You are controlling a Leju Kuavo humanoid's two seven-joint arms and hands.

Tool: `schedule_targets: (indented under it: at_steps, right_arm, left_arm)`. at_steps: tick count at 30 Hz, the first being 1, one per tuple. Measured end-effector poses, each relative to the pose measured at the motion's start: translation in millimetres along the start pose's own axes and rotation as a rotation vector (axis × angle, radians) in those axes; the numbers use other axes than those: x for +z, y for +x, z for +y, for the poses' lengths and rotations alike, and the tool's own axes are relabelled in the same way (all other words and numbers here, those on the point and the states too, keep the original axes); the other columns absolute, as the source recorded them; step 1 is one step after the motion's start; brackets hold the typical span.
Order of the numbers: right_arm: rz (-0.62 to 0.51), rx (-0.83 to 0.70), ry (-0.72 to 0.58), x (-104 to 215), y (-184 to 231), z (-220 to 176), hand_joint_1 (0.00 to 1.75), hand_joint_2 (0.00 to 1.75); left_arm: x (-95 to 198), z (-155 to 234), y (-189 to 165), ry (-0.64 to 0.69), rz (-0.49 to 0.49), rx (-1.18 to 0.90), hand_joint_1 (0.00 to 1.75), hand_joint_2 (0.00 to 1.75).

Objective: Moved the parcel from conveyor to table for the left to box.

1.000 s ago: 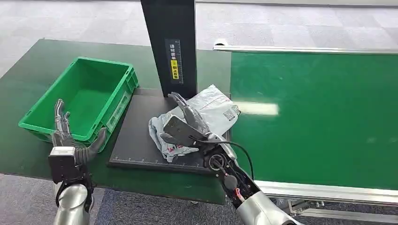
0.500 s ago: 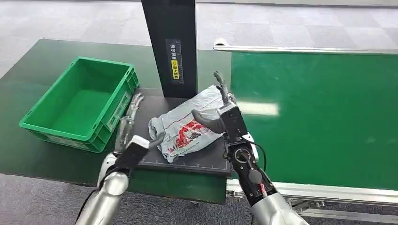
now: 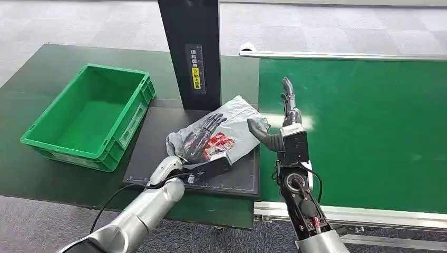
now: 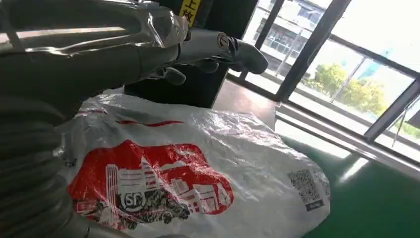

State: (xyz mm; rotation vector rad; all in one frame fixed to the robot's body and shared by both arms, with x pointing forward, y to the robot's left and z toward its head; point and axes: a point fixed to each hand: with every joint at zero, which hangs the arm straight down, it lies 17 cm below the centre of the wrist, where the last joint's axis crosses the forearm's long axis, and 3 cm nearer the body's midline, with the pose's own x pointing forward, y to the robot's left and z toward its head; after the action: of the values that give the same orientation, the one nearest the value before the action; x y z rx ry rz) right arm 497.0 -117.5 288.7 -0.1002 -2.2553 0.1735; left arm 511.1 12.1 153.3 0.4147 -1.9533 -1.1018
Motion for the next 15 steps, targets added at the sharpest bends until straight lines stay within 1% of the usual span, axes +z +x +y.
schedule_targets:
  at_steps: [6, 12, 13, 14, 15]
  right_arm:
    - [-0.028, 0.011, -0.045, 0, 8, -14, 0.0, 1.75]
    - [-0.068, 0.046, -0.068, -2, 19, -19, 0.0, 1.75]
    - [-0.071, 0.046, -0.069, -2, 20, -19, 0.0, 1.75]
    - [-0.072, 0.045, -0.07, -2, 21, -19, 0.0, 1.75]
    - [-0.074, 0.044, -0.071, -2, 22, -19, 0.0, 1.75]
  left_arm:
    - [5, -18, -28, -0.083, 0.105, -0.09, 0.0, 1.75]
    - [10, -38, -52, -0.213, 0.208, -0.206, 0.0, 1.75]
    - [10, -40, -53, -0.231, 0.224, -0.224, 0.14, 1.75]
    - [9, -41, -55, -0.241, 0.236, -0.24, 1.26, 1.75]
    - [8, -41, -56, -0.251, 0.245, -0.253, 1.59, 1.75]
